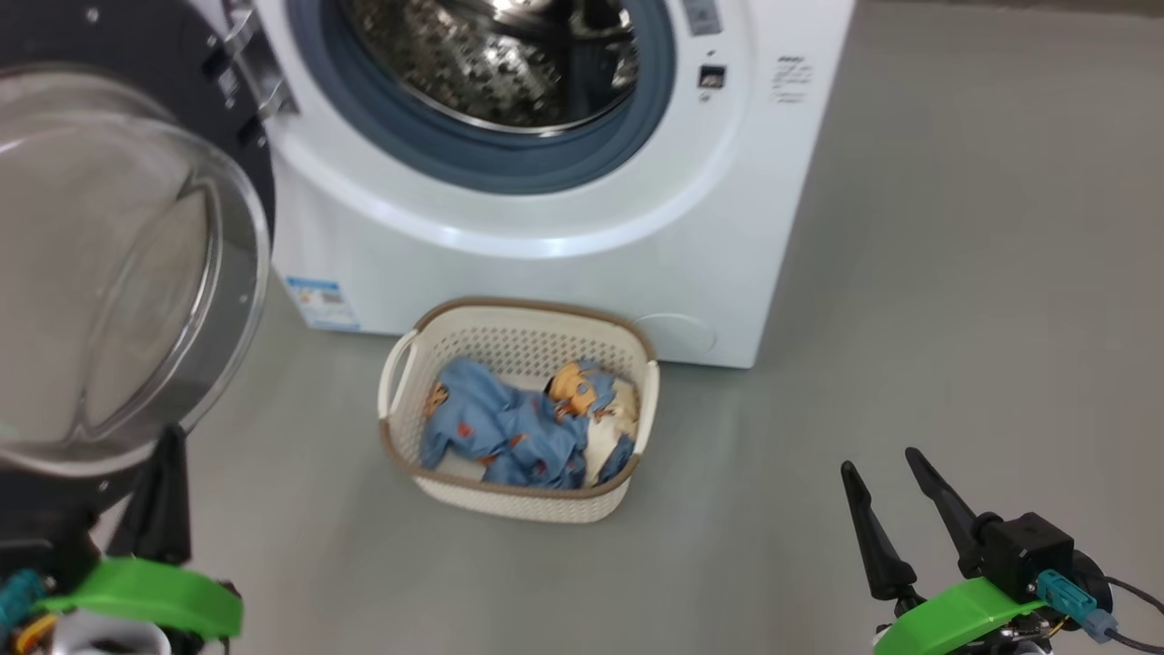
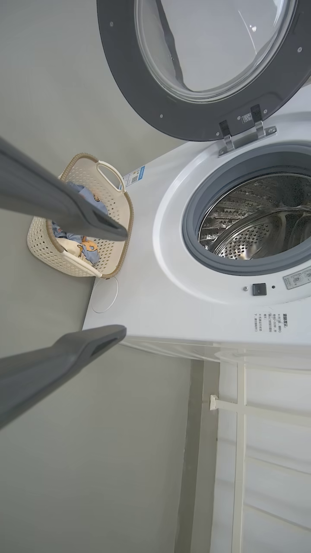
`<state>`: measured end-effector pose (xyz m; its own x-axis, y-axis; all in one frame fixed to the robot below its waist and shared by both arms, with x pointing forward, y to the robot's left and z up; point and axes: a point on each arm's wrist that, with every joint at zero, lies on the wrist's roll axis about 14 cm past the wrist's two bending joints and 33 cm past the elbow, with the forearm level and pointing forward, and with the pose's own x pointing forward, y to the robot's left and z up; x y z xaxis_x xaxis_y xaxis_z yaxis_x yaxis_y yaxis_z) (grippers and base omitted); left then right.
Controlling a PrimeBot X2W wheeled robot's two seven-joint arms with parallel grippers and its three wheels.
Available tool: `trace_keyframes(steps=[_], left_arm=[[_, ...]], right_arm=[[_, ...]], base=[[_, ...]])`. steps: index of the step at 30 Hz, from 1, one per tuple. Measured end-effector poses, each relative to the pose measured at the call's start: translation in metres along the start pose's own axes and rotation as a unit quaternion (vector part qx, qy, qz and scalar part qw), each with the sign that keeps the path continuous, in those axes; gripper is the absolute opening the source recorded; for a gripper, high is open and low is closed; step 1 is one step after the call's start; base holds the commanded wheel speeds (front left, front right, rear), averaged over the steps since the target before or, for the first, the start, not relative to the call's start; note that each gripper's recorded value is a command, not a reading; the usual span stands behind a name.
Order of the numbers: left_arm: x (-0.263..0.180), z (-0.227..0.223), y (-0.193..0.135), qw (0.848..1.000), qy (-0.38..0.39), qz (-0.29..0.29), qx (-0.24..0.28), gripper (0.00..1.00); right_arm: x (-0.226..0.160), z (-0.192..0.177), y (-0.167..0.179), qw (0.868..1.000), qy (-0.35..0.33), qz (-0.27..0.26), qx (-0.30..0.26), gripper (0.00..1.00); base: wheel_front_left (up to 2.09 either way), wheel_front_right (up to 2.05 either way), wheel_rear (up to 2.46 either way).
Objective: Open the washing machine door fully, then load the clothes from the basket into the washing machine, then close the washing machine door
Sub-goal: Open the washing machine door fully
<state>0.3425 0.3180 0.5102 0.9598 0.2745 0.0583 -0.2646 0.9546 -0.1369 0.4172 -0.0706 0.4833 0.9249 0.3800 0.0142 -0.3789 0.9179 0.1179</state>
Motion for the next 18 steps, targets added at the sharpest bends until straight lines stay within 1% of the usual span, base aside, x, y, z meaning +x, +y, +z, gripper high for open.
trace_keyframes(steps=[5,9,15,18], left_arm=[[-0.009,-0.009,-0.031,0.999,0.004,-0.034,-0.027,0.0],[-0.016,-0.013,-0.05,0.997,0.006,-0.051,-0.049,0.0],[-0.024,-0.014,-0.078,0.995,0.003,-0.081,-0.065,0.0],[-0.025,-0.011,-0.084,0.994,-0.001,-0.088,-0.069,0.0]], right_arm=[[-0.02,0.011,-0.013,1.0,-0.014,-0.028,0.0,1.0],[-0.033,0.021,-0.021,0.999,-0.028,-0.047,-0.002,1.0],[-0.055,0.03,-0.033,0.996,-0.045,-0.077,0.0,1.0],[-0.059,0.034,-0.035,0.995,-0.049,-0.082,-0.001,1.0]], base=[[0.0,0.0,0.0],[0.0,0.0,0.0],[0.0,0.0,0.0],[0.0,0.0,0.0]])
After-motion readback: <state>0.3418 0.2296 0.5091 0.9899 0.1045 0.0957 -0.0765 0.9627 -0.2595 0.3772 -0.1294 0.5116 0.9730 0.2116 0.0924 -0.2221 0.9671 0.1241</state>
